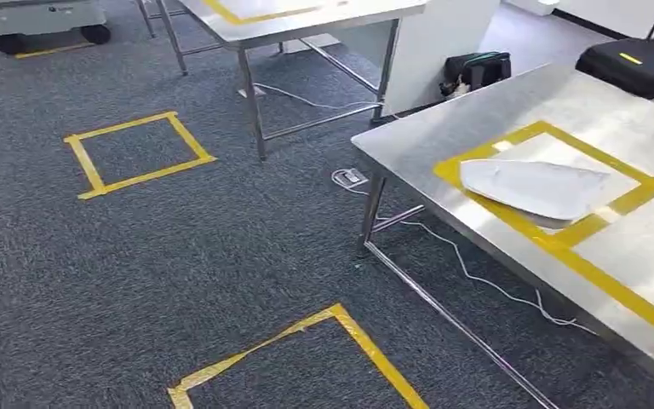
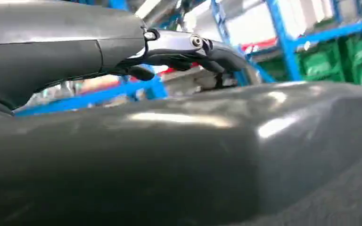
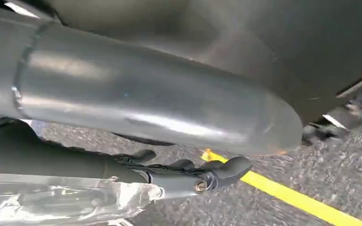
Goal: Take the parts from the cabinet and place them on the table.
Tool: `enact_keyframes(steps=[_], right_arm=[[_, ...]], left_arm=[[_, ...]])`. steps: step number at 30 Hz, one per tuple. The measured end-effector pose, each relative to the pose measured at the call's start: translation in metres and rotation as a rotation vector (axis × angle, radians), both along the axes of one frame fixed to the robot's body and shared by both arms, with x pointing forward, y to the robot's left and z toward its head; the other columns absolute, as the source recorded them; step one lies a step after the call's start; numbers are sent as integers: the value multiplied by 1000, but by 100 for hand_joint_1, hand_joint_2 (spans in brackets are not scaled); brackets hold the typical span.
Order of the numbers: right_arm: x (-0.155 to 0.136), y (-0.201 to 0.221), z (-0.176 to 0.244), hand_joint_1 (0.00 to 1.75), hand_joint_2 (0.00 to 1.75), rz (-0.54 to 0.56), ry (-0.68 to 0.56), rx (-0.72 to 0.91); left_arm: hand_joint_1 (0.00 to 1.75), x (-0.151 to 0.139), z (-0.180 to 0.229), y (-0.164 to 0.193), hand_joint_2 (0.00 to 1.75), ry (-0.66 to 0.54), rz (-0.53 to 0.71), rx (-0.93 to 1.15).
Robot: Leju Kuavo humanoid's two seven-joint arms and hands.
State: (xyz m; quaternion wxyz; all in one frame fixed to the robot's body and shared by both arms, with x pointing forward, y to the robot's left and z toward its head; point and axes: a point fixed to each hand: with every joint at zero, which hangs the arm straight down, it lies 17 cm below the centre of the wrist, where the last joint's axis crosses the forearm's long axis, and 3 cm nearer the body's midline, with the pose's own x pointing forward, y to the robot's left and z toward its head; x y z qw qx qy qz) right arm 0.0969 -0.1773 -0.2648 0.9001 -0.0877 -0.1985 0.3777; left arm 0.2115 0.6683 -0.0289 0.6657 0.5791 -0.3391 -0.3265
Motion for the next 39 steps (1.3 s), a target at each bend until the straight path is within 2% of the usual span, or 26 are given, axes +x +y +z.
enact_keyframes(steps=[3,6,11,17,22,27,39], right_arm=[[2,-6,0,0,0,-46,-8,-19],[4,-10,0,0,0,-74,-13,-28],[6,-12,1,0,0,-97,-16,-31],[4,-12,0,0,0,-106,-13,-32],[6,-12,1,0,0,-108,-15,-32],[6,-14,1,0,0,-119,-17,-34],[8,-17,1,0,0,-151,-25,-42]], left_arm=[[0,-33,-56,-25,0,26,103,-175],[0,-63,-112,-73,0,58,201,-336],[0,-84,-157,-131,0,91,281,-505],[0,-83,-171,-157,0,92,311,-585],[0,-86,-176,-163,0,104,326,-607],[0,-98,-190,-181,0,146,393,-657],[0,-111,-212,-222,0,123,557,-851]])
